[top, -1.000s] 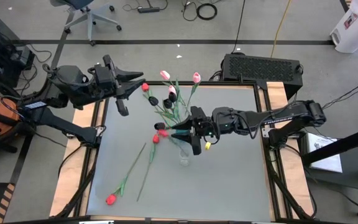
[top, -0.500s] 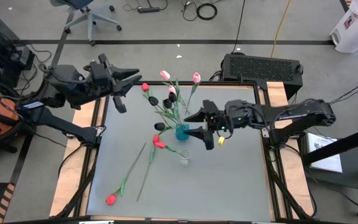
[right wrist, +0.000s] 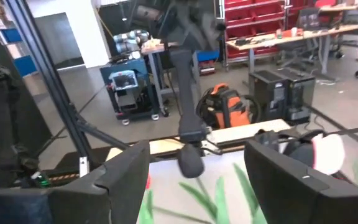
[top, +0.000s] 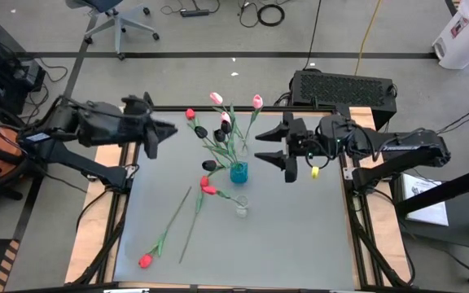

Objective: Sort flowers into vase by color
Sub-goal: Put the bottom left red tulip into the bottom transparent vase

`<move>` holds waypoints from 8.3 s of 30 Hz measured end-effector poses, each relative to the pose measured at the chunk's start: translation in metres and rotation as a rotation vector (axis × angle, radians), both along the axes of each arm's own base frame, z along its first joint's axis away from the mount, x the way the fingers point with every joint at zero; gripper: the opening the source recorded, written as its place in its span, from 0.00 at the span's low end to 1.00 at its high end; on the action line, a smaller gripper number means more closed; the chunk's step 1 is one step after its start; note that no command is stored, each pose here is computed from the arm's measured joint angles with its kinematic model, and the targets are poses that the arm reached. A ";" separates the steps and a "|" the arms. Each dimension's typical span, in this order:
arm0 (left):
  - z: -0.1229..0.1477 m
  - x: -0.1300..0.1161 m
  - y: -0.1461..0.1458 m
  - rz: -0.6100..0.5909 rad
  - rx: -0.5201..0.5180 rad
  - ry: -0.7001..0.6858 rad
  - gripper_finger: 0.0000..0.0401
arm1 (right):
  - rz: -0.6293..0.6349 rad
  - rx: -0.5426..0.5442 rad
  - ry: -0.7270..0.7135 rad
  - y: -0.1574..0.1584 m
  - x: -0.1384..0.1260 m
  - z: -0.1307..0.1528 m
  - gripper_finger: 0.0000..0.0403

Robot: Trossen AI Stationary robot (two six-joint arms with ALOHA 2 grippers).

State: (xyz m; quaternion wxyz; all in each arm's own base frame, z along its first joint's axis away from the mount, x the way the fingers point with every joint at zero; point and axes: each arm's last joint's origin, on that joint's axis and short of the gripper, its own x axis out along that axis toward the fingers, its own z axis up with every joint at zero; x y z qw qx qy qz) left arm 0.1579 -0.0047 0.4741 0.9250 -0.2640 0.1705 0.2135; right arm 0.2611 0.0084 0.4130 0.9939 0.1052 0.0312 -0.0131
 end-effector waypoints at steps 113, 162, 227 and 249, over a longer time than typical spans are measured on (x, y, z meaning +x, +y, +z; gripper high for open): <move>-0.280 -0.017 -0.118 0.081 -0.550 0.897 0.26 | -0.152 -0.129 0.284 -0.016 -0.081 -0.001 0.63; -0.272 -0.014 -0.151 0.115 -0.912 0.775 0.26 | -0.153 -0.129 0.285 -0.016 -0.081 -0.001 0.63; -0.332 -0.004 -0.177 0.159 -0.672 0.927 0.02 | -0.153 -0.129 0.284 -0.016 -0.081 -0.001 0.63; -0.267 -0.007 -0.171 0.216 -0.590 0.901 0.03 | -0.153 -0.129 0.284 -0.016 -0.081 -0.001 0.63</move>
